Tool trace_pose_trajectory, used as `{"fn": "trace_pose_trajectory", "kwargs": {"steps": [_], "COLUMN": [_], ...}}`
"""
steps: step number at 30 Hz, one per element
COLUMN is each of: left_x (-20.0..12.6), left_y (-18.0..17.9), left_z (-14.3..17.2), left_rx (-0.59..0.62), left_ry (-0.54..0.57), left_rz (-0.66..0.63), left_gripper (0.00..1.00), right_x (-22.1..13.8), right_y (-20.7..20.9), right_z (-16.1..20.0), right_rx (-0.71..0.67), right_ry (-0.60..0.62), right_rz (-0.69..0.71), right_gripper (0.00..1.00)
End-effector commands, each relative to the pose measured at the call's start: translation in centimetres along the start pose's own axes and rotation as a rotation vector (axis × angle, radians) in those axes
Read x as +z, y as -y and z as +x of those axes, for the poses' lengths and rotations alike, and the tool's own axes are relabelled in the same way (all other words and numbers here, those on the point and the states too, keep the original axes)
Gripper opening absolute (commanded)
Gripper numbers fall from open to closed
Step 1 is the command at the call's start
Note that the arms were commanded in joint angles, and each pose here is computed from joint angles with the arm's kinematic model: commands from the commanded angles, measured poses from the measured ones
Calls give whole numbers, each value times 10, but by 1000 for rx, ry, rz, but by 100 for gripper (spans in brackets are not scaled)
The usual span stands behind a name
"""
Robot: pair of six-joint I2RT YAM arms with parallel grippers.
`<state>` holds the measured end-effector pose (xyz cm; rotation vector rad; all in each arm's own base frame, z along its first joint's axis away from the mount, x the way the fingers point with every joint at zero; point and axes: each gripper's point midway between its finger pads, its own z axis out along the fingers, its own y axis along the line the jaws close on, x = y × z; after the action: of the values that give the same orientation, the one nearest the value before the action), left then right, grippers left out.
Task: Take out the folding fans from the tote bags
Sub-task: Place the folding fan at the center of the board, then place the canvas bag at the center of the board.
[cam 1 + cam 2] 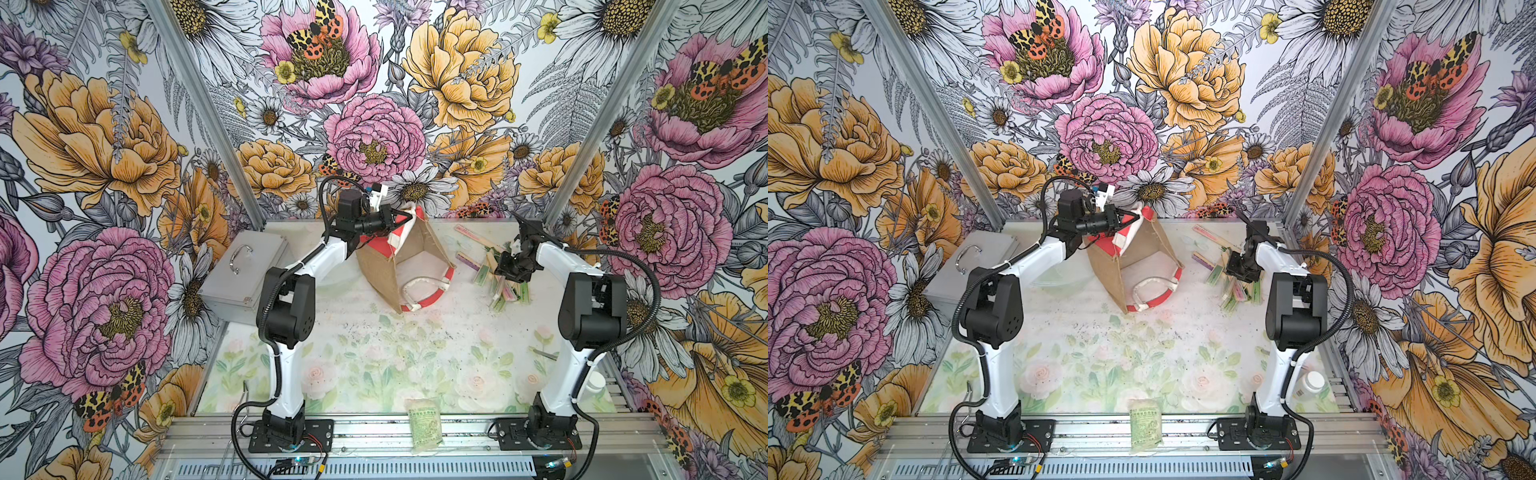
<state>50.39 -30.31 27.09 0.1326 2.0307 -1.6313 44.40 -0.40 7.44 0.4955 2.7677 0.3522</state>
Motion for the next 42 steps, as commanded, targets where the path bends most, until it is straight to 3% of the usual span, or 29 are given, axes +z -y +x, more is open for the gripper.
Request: {"fn": "trace_pose_trajectory", "kwargs": {"steps": [1, 8, 14, 20, 28, 35, 38, 40, 42], "left_x": [-8, -12, -16, -15, -10, -5, -6, -8, -10], "left_y": [27, 38, 46, 45, 52, 63, 66, 71, 74], "left_z": [-7, -20, -32, -36, -34, -27, -25, -21, -18], "left_rx": [40, -3, -34, -50, -50, -40, -35, -25, -17], "left_ry": [11, 52, 88, 106, 102, 81, 76, 67, 56], "left_rz": [77, 170, 217, 216, 225, 242, 245, 251, 255], "left_gripper": [0, 0, 0, 0, 0, 0, 0, 0, 0], "right_x": [-34, -86, -136, -127, -89, -48, -28, -18, -17], "right_y": [-7, -49, -120, -169, -188, -212, -219, -218, -217], "right_z": [-15, -3, 36, 71, 81, 82, 77, 72, 67], "right_rx": [-17, -76, -244, -369, -198, -165, -121, -72, -31], "right_ry": [88, 195, 285, 321, 469, 541, 568, 598, 648], "right_rz": [-8, -235, -616, -613, -632, -643, -642, -656, -695], "right_gripper": [53, 66, 75, 83, 84, 82, 77, 67, 47]}}
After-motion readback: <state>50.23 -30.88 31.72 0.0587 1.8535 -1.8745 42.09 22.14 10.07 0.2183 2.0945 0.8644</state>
